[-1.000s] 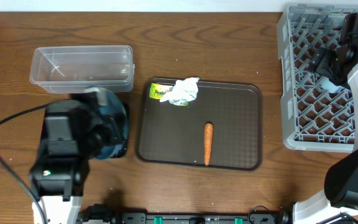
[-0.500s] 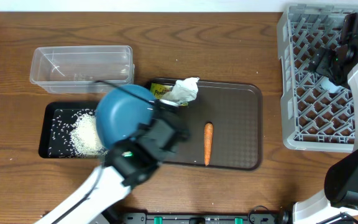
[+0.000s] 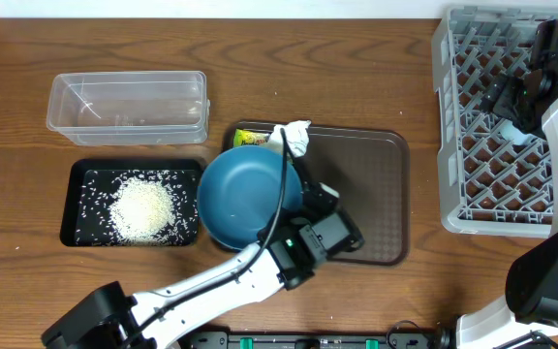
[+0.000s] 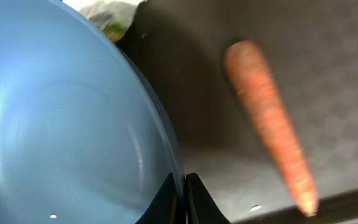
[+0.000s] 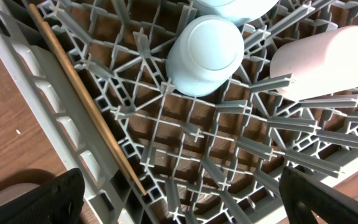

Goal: Sort waste into correct bins and load items into the dishwasher rack
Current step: 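Carry the empty blue bowl back and set it on the brown tray, then lower the left gripper beside the bowl and grasp the carrot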

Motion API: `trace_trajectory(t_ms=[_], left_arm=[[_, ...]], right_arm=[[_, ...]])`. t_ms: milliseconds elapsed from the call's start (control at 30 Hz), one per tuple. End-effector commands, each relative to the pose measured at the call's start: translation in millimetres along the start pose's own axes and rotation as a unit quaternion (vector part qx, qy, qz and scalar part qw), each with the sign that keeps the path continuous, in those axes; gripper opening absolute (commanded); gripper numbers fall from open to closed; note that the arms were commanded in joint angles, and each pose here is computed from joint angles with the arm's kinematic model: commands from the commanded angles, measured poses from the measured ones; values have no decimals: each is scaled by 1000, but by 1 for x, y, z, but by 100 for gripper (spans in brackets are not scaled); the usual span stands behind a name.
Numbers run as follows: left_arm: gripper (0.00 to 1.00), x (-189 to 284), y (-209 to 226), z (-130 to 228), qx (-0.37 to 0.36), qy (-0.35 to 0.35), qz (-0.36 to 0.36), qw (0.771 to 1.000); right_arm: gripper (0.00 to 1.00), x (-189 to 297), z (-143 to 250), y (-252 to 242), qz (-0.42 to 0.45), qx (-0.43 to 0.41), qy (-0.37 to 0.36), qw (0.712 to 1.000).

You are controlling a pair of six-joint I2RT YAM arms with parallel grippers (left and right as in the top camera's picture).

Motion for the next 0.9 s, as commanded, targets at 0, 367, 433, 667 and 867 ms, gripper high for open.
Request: trace_trajectory(t_ms=[0,367,433,667,867], left_arm=[[7,4,-5,-10,14,-24,7,1000],[9,3,-20,-6,28,7,74,997],[10,1,-20,-5,26,11,71,997],[23,-12,-21,2,16,30,54,998],[25,-13,-8,-3,31,28,33,999]], right_arm=[[99,0,0,-2,8,5,-1,1000],[99,0,0,-2,8,5,-1,1000],[99,0,0,-2,8,5,-1,1000],[99,0,0,-2,8,5,-1,1000],[99,0,0,-2,8,5,-1,1000]])
Point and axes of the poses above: each gripper's point midway between its finger pads, its own x axis back along the fingers, its own y axis along the line the jaws close on, z = x × y, the point moved 8 cm from there along x, back along the fingers, and after that the axes turned 8 degrees about x, right-handed, at the moved point
